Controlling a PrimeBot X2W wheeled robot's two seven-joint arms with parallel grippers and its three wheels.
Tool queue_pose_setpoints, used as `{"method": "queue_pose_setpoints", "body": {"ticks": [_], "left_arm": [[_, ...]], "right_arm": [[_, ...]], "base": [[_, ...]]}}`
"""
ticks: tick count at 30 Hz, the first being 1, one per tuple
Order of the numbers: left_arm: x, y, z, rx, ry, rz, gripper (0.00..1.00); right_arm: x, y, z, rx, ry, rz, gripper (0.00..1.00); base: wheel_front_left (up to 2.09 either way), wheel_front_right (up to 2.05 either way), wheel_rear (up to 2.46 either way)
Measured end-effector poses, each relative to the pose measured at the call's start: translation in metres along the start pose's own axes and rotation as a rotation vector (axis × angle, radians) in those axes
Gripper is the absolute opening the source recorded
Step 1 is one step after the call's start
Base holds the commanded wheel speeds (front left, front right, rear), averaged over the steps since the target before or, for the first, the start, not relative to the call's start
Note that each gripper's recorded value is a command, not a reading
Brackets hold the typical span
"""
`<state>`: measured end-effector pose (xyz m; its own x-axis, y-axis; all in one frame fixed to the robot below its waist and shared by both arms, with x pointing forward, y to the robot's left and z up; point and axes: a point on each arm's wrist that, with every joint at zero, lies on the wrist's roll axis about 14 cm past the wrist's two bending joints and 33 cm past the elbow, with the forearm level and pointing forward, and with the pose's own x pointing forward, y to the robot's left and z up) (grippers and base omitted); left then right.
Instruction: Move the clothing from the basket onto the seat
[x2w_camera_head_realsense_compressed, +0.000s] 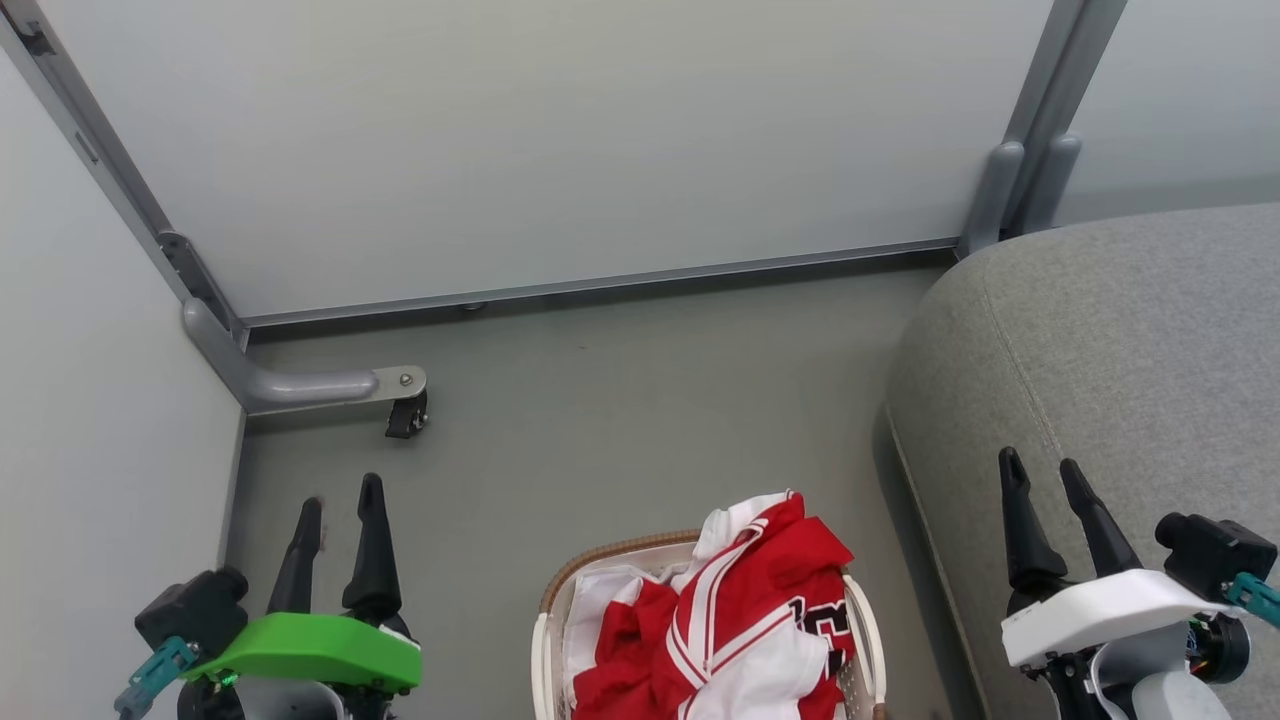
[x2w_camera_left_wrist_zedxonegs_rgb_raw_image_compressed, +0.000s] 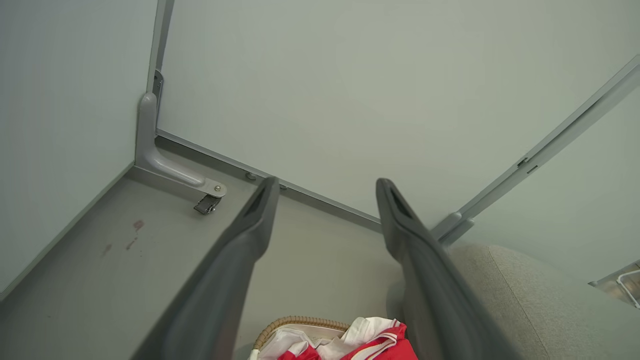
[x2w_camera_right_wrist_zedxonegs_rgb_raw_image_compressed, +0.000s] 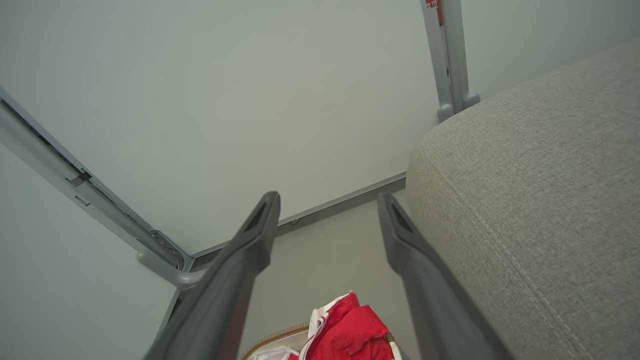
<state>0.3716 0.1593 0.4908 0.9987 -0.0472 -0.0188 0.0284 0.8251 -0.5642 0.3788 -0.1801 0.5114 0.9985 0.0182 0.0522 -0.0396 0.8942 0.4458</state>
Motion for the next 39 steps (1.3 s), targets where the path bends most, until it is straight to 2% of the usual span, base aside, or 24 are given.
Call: {"method": "queue_pose_setpoints", "body": {"ticks": [21,39], "left_arm": [[-0.005,0.0,-0.015,0.167,0.03,-0.017,1.0],[-0.009,0.007,-0.028,0.282,0.058,-0.015,1.0]], "right_arm": [[0.0,0.014,-0.003,-0.216,-0.008,0.067,1.0],[0.0,0.021,-0.005,-0.354,-0.019,0.108,1.0]], "base": [[0.0,0.0,0.0],[0.0,0.0,0.0]]}}
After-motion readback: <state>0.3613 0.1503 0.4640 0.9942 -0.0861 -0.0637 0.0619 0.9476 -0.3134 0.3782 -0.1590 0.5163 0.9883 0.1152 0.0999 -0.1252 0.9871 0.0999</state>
